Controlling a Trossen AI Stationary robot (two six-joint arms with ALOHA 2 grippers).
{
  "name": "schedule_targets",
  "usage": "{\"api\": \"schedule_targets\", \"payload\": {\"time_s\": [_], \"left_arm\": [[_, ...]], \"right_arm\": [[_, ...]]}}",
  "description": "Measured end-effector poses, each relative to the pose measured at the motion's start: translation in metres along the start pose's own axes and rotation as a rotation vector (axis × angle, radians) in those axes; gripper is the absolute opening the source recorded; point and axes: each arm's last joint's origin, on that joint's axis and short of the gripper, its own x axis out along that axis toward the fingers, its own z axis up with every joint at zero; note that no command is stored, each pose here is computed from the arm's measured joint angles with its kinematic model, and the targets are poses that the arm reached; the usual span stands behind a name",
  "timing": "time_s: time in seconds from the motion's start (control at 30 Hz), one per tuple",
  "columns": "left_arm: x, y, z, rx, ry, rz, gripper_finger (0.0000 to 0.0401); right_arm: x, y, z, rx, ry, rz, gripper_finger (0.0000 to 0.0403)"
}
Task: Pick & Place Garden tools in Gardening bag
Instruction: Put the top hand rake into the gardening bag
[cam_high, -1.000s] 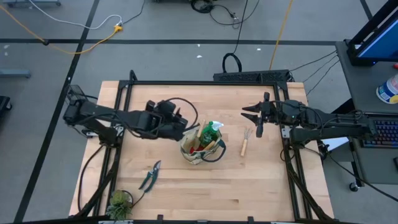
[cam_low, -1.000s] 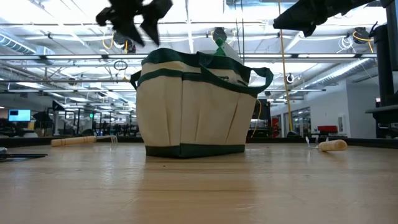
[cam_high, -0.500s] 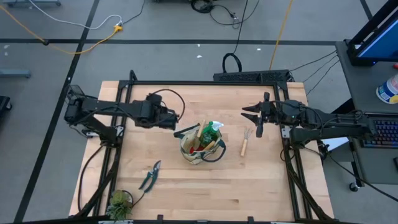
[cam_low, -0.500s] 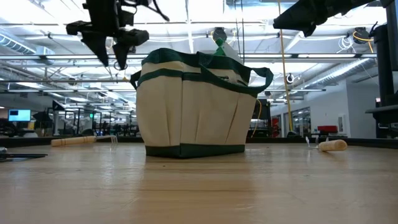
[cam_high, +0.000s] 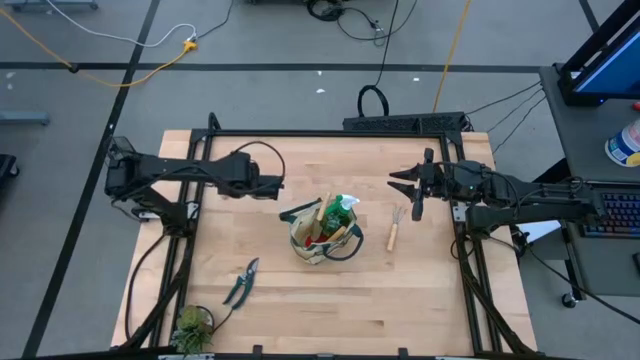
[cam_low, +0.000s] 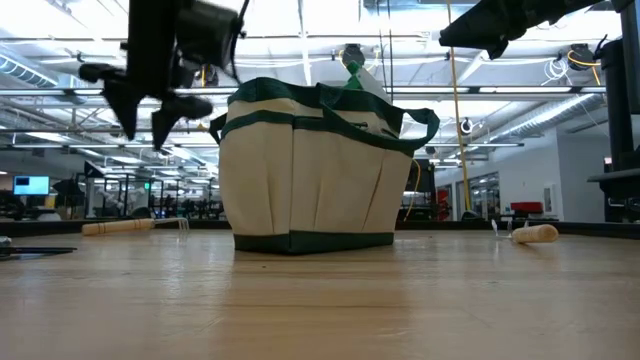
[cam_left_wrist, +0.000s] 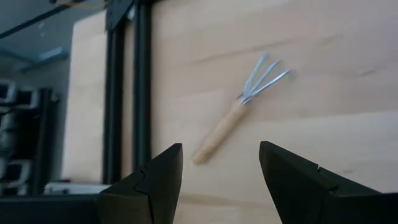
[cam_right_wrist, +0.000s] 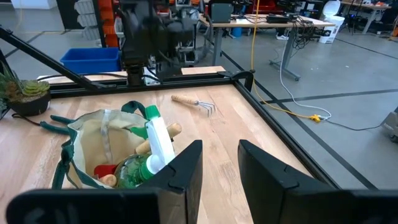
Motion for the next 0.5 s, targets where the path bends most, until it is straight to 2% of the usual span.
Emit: {"api": "schedule_targets", "payload": {"time_s": [0.17,0.5], "left_arm": [[0.024,0.003,-0.005,0.050,0.090,0.052,0.0218],[0.055,0.001,0.006,0.161,0.188,-0.015,0.0218]], "right_arm": [[0.000,0.000,0.000,0.000,0.000,0.000,0.0096],[0.000,0.000,0.000,0.000,0.000,0.000,0.0096]]}}
